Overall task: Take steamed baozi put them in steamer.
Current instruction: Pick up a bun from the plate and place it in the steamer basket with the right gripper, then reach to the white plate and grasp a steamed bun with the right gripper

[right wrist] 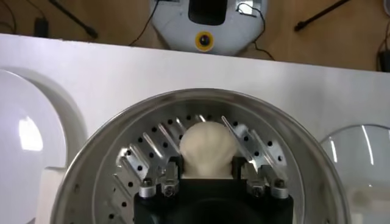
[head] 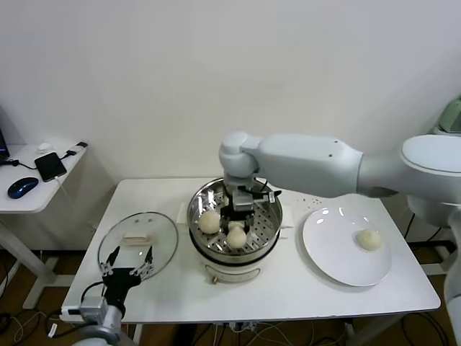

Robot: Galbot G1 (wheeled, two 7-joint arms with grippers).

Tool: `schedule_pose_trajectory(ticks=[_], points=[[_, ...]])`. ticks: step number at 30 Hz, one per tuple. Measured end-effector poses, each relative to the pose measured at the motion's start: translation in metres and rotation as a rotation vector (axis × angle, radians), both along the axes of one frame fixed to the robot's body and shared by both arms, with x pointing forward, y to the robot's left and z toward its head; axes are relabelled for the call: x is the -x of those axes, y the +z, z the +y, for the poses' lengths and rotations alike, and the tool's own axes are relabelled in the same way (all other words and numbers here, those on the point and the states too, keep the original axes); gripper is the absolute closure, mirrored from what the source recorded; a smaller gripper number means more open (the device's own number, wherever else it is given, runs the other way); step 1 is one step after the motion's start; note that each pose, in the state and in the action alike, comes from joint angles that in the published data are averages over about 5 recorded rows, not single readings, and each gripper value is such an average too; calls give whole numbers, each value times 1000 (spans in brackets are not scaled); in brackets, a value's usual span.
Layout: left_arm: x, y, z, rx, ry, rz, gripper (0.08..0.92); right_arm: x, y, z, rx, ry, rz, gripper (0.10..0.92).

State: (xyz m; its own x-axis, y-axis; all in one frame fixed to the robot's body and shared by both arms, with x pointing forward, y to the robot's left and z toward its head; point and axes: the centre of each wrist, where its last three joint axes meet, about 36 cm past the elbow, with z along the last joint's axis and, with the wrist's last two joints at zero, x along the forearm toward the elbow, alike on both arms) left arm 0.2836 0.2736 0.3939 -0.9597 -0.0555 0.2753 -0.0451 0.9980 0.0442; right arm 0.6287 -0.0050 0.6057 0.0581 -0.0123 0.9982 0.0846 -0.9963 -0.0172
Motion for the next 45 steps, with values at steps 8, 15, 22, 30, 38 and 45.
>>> schedule_pose_trajectory(ticks=[8,15,22,30,38,45], points=[[0,0,0,2,2,0,177,5,-12,7,-1,-4,1,436],[0,0,0,3,0,0,177,4,-8,3,-11,-47,7,244],[2,-2,-2,1,-6,9,177,-8,14,-20,-40,-178,13,200],[6,0,-2,9,-13,15,177,-30,72,-97,-156,-530,-14,200],[7,4,0,52,-23,11,177,-40,109,-224,-206,-1029,-33,199],[11,4,-1,87,-38,22,177,-33,92,-325,-184,-1337,-43,200]])
